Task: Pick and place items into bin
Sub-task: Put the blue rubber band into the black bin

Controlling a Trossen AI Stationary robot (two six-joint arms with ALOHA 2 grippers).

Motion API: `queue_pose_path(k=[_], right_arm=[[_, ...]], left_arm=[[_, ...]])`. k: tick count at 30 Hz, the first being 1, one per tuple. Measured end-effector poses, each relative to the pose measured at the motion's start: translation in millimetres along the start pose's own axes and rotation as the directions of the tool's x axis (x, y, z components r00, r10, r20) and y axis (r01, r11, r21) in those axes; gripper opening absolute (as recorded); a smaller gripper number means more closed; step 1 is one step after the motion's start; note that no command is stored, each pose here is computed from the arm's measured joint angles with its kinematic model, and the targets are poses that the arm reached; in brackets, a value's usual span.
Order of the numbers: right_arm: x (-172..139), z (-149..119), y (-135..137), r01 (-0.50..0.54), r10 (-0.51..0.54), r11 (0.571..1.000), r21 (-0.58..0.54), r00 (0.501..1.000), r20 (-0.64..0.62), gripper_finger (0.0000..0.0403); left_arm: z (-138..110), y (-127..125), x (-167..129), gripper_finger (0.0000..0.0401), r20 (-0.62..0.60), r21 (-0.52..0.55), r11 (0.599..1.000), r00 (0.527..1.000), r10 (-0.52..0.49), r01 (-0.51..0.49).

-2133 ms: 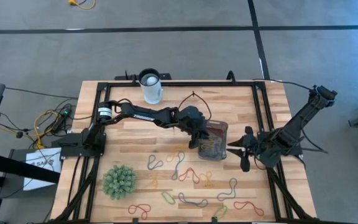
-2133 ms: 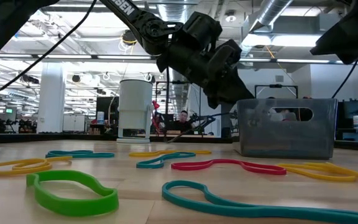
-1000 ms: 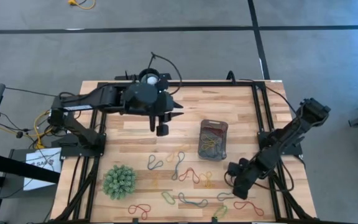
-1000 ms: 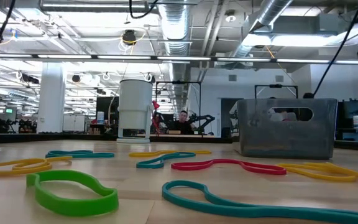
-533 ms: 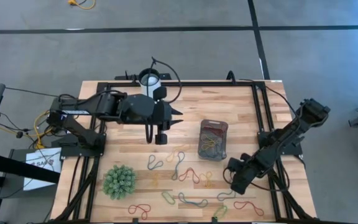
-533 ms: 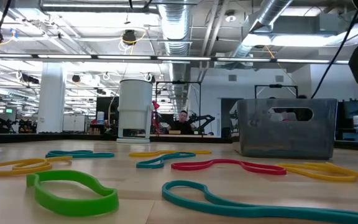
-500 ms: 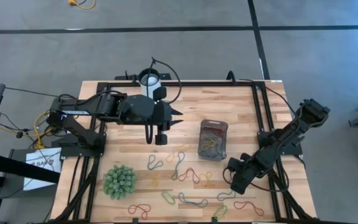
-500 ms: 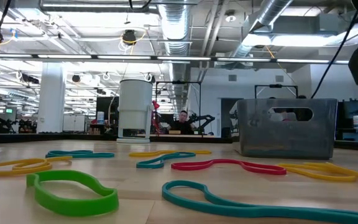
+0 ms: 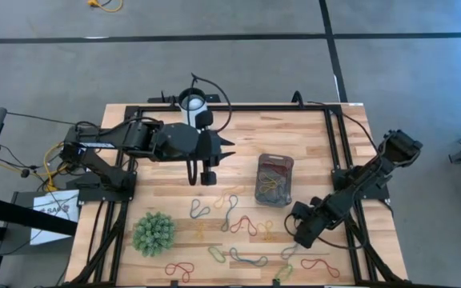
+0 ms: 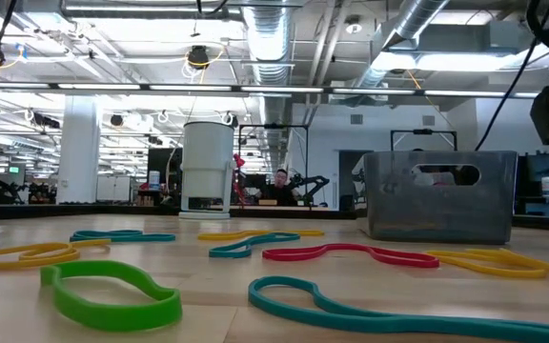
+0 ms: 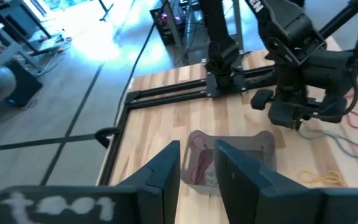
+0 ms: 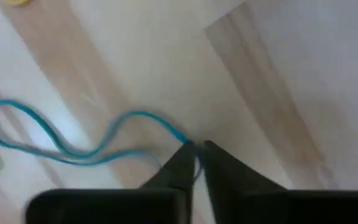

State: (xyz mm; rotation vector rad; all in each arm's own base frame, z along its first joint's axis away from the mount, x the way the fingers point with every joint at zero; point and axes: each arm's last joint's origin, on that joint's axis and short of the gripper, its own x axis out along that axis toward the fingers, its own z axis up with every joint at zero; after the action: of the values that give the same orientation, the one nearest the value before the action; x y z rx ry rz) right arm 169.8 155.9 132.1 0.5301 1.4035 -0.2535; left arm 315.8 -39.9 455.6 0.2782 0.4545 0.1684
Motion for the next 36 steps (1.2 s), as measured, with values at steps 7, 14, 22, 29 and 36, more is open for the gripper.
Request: queue_pose_path(k=[7, 14, 22, 29, 36], right_arm=[[-47.8, 8.3, 20.5, -0.091, 0.097, 0.992, -0.083, 0.992, 0.076, 0.0002], [-138.2, 21.4, 24.0, 0.053, 0.021, 0.982, -0.18, 0.923, 0.384, 0.0001], [-177.7, 55.3, 4.1, 0.334, -0.188, 0.927, -0.169, 0.806, 0.561, 0.0], [-148.9, 91.6, 5.3, 0.369, -0.225, 0.908, -0.2, 0.83, 0.51, 0.0], [-103.7, 119.5, 4.1, 0.443, -0.348, 0.873, -0.203, 0.859, 0.376, 0.0]], left_arm=[[0.0, 4.4, -0.1, 0.0089, -0.017, -0.023, 0.989, 0.989, 0.148, -0.148], [-0.6, 5.3, -0.2, 0.0089, -0.027, -0.023, 0.984, 0.984, 0.179, -0.179], [-0.7, 6.3, -0.4, 0.0089, -0.031, -0.036, 0.976, 0.977, 0.212, -0.213], [-1.2, 7.2, -0.6, 0.0089, -0.04, -0.032, 0.969, 0.969, 0.245, -0.246], [-1.7, 7.0, -0.6, 0.0089, -0.045, -0.027, 0.969, 0.969, 0.243, -0.244]])
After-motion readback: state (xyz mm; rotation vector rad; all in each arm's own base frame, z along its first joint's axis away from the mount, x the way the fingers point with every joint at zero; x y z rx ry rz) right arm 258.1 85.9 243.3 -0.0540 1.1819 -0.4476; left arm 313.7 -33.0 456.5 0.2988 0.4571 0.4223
